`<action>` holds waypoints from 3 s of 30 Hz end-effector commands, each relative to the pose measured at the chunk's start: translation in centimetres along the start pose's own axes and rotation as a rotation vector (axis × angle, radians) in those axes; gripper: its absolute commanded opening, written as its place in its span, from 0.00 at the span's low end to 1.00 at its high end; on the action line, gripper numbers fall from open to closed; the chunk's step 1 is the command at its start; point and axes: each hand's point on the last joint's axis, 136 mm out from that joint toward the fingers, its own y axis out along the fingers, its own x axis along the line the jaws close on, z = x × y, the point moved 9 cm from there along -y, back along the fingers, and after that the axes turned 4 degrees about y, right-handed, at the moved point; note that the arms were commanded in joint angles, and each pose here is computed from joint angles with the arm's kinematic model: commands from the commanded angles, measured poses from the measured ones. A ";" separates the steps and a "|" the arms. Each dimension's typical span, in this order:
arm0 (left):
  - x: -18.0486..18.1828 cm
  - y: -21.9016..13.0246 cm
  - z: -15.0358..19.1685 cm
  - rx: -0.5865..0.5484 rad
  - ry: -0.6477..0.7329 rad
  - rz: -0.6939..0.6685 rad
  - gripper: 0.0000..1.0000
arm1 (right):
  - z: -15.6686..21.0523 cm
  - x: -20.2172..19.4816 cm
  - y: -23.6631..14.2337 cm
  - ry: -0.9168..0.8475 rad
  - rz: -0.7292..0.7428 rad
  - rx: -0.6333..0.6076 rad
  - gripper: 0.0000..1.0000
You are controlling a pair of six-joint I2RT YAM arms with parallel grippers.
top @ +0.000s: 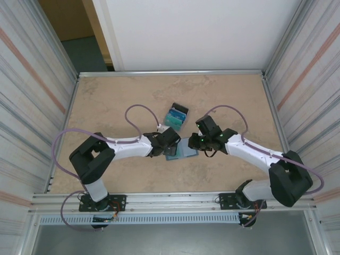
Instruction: Take the credit cards out of the card holder
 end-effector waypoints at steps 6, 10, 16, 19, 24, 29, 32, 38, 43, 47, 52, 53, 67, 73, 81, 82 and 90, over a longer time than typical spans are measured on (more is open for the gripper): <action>2.1 -1.3 0.3 -0.023 -0.011 -0.017 0.99 | -0.8 3.1 1.9 -0.068 -0.122 0.088 0.16; 2.5 -2.4 -0.2 -0.060 -0.029 -0.011 0.99 | -1.0 3.3 2.9 -0.079 -0.102 0.120 0.15; 3.4 -2.2 0.5 -0.041 -0.063 -0.020 0.99 | -0.9 3.5 4.1 -0.087 -0.102 0.162 0.16; 3.4 -1.5 1.0 -0.016 -0.067 -0.029 0.99 | -0.8 3.6 4.7 -0.096 -0.086 0.174 0.18; 3.3 -0.4 1.6 0.017 -0.059 -0.041 0.99 | -0.5 3.6 5.8 -0.106 -0.062 0.206 0.19; 3.5 -0.1 2.0 0.032 -0.053 -0.062 0.99 | -0.4 3.4 6.7 -0.096 -0.057 0.234 0.19; 3.7 0.2 2.2 0.037 -0.051 -0.074 0.99 | -0.4 3.4 6.9 -0.091 -0.059 0.235 0.19; 3.9 0.8 2.2 0.029 -0.017 -0.088 0.99 | -0.5 3.1 7.1 -0.066 -0.065 0.242 0.19; 3.8 1.1 2.0 0.017 0.015 -0.086 0.99 | -0.7 2.8 7.1 -0.035 -0.089 0.239 0.18; 3.8 1.4 1.9 0.021 0.030 -0.085 0.99 | -0.9 2.5 7.1 -0.021 -0.098 0.235 0.18; 3.8 1.5 1.8 0.022 0.040 -0.088 0.99 | -0.9 2.5 7.3 -0.018 -0.104 0.235 0.18; 3.8 1.5 1.8 0.023 0.040 -0.088 0.99 | -0.9 2.5 7.4 -0.018 -0.107 0.235 0.18; 4.1 1.1 2.3 0.043 0.004 -0.077 0.99 | -0.7 1.7 7.8 0.050 -0.094 0.231 0.15; 4.2 1.2 2.7 0.057 -0.015 -0.077 0.99 | -0.3 1.2 7.9 0.082 -0.102 0.234 0.15; 4.0 1.2 2.8 0.065 -0.014 -0.076 0.99 | 0.1 1.1 8.5 0.102 -0.143 0.247 0.13; 4.0 1.2 2.7 0.066 -0.014 -0.077 0.99 | 0.1 1.2 8.5 0.104 -0.152 0.248 0.13; 3.8 0.9 2.8 0.072 -0.014 -0.081 0.99 | -0.1 1.4 8.1 0.109 -0.173 0.239 0.13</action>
